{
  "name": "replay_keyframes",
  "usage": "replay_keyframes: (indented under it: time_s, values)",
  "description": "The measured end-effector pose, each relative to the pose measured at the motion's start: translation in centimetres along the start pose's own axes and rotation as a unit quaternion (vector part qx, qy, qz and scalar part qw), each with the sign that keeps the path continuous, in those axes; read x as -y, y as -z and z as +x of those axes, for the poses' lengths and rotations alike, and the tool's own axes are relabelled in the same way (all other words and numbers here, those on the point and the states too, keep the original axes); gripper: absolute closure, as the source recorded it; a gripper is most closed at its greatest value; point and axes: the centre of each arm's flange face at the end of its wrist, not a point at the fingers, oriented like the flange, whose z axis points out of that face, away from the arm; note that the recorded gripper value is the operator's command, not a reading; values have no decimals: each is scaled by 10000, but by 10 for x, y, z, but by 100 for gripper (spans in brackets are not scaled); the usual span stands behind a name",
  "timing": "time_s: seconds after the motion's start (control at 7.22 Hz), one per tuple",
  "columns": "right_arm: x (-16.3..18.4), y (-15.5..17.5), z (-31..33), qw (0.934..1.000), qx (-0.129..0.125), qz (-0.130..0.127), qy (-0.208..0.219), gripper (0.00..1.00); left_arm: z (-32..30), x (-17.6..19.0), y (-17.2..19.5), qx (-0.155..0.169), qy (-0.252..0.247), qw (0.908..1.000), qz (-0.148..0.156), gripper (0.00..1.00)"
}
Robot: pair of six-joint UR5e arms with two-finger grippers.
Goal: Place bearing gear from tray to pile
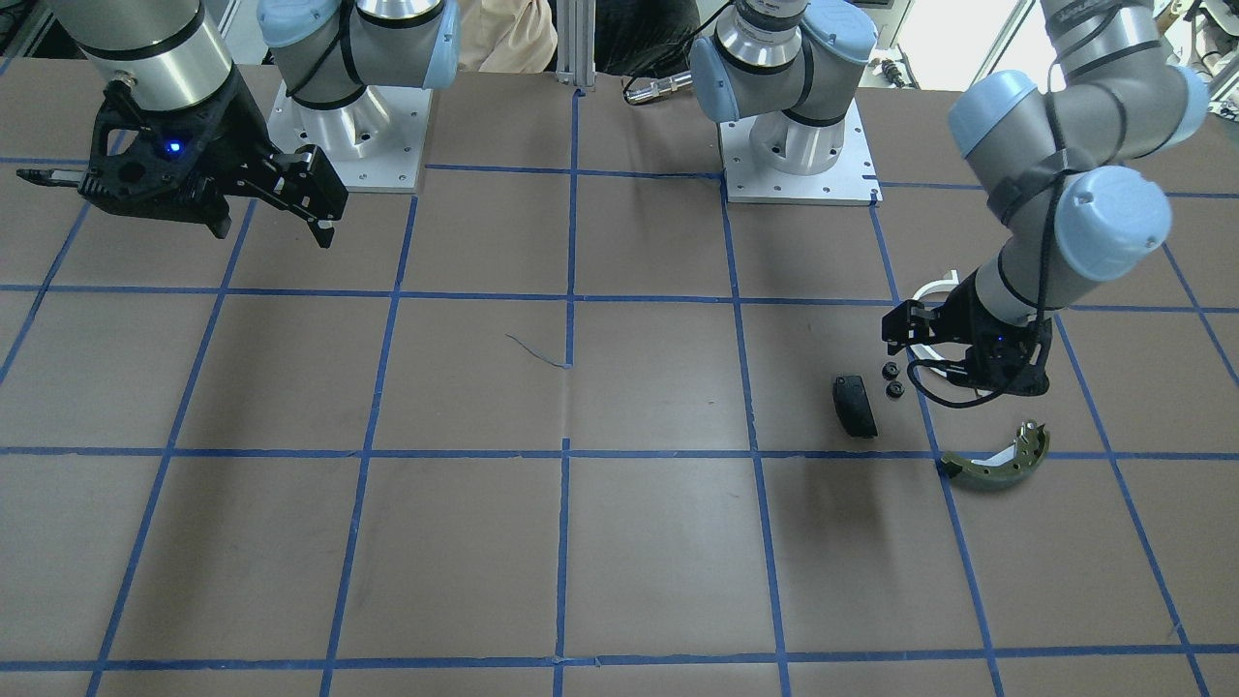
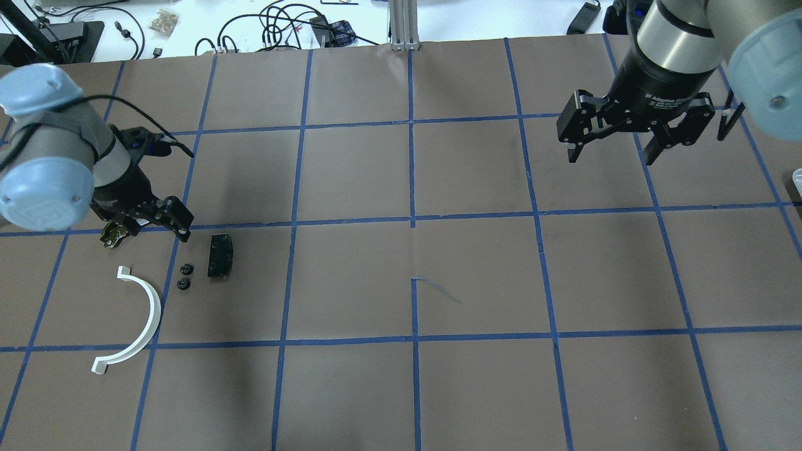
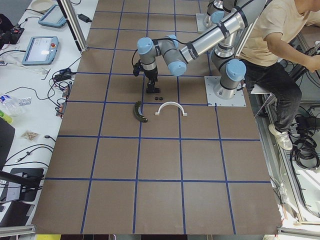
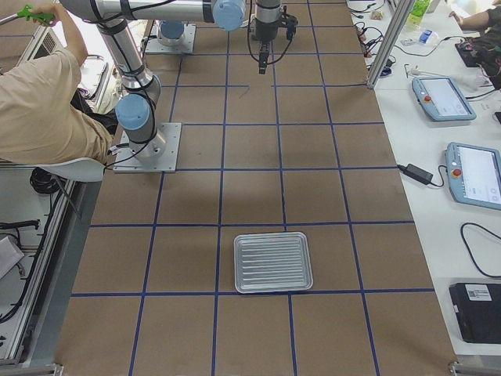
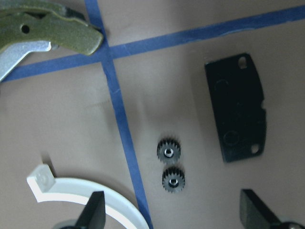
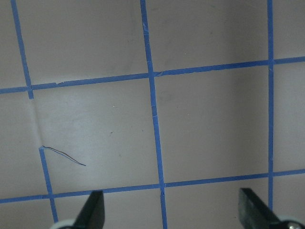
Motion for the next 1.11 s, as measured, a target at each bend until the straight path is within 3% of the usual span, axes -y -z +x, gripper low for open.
replay_keyframes:
  time_s: [0.28, 0.55, 1.11]
  values:
    - [-1, 1, 0, 10000, -1, 8, -2, 0, 66, 7, 114, -222, 391, 9987, -220, 0]
    - [-1, 1, 2, 10000, -88, 17, 1, 0, 142, -7, 171, -294, 499, 9983, -77, 0]
    - [-1, 1, 4, 9998, -210, 24, 5, 0, 179, -10, 171, -100, 271, 9939, 1066, 0]
